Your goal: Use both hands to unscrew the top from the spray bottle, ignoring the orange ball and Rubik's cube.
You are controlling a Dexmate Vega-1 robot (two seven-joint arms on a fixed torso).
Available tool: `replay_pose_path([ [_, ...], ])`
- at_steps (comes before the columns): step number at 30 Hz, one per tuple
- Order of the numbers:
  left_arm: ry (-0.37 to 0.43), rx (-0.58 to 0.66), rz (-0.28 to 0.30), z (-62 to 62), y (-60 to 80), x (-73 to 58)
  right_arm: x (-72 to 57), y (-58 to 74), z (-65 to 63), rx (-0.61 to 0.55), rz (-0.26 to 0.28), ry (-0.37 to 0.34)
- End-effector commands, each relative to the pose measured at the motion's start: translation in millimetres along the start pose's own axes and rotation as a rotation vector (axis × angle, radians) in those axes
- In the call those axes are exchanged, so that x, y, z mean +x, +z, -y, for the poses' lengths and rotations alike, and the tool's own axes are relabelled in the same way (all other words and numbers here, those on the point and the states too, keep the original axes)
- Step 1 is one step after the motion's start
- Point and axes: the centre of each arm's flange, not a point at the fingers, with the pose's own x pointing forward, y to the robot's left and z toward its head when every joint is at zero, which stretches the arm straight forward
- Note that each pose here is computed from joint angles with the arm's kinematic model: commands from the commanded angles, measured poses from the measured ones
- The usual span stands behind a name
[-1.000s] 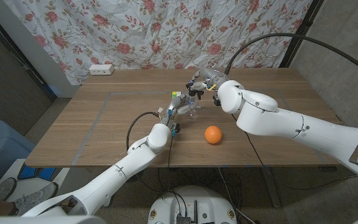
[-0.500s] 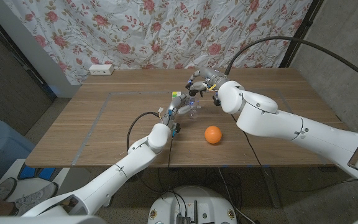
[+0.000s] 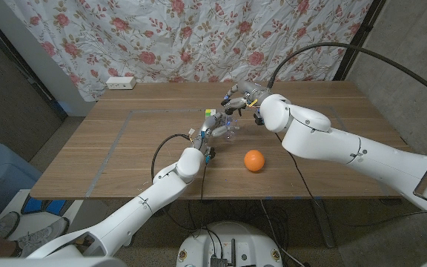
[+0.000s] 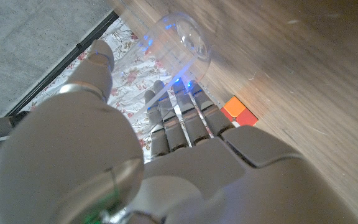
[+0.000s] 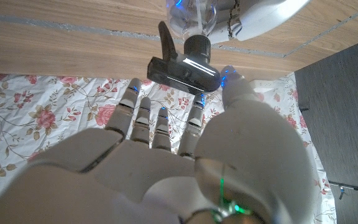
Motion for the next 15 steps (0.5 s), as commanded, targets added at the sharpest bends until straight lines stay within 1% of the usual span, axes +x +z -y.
replay_pose_path([
  [1,0.002,-0.001,0.004,-0.6,0.6,1.1,3.4,-4.8,2.7,-0.009,-0.004,0.027],
  [9,0.005,-0.003,0.002,-0.6,1.0,-0.3,2.8,-11.3,3.8,-0.037,0.021,0.044],
  [13,0.003,-0.005,0.003,0.2,0.9,-1.0,2.0,-15.9,5.2,-0.058,0.033,0.036],
  [15,0.001,-0.003,0.003,0.6,1.1,-1.4,2.1,-17.3,6.3,-0.074,0.028,0.049],
])
